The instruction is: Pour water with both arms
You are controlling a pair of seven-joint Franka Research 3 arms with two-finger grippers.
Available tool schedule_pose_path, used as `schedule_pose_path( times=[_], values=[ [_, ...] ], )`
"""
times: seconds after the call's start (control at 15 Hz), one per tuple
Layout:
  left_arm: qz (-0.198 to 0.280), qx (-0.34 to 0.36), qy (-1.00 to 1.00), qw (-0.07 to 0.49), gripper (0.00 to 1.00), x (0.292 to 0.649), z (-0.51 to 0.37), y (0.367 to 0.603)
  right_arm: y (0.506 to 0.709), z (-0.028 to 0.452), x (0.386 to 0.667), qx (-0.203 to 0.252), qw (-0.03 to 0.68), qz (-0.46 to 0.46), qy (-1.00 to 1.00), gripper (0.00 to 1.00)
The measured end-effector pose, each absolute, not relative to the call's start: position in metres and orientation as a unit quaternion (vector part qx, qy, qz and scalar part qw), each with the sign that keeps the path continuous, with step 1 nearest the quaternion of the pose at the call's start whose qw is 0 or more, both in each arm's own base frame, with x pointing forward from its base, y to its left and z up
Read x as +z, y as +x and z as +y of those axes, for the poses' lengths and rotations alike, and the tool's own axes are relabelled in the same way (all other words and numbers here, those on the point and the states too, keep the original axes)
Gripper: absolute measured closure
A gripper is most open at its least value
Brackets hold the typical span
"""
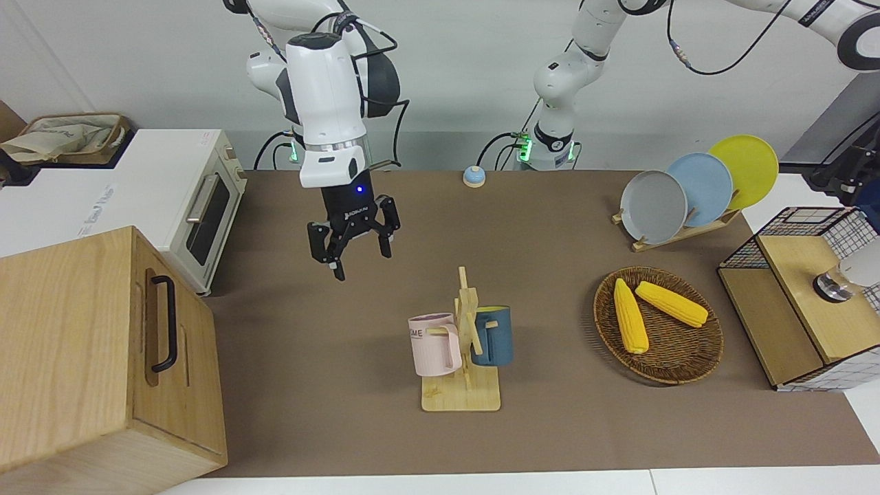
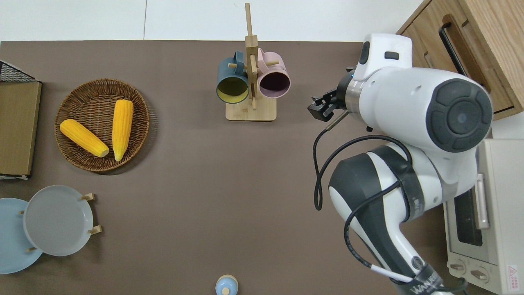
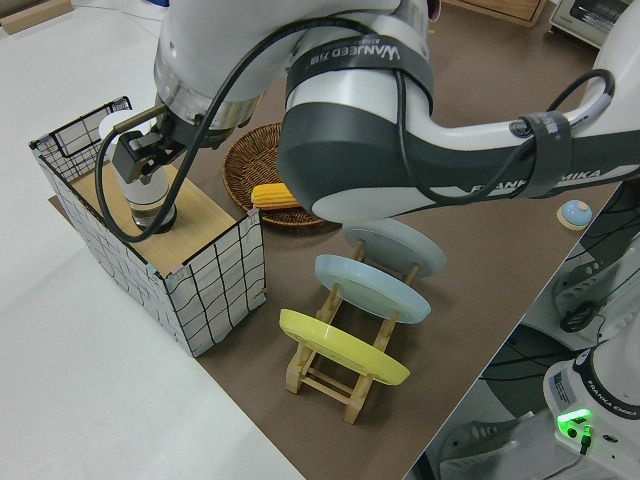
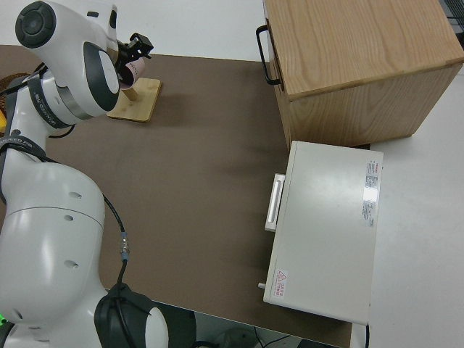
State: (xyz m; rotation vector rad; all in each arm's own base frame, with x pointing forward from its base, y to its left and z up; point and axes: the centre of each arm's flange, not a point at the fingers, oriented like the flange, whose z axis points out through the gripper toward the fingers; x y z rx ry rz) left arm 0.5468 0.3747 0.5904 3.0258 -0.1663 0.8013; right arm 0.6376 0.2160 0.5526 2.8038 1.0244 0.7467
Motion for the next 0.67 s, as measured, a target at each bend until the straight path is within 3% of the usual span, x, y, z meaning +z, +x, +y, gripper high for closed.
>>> schedule_pose_path(
  times=[0.67],
  values=[
    [-0.022,0.337,0.941,0.021,0.0,0.546,0.389,0.571,0.672,0.254,0.519,0.256,0.013,0.345,0.903,0.03]
  ],
)
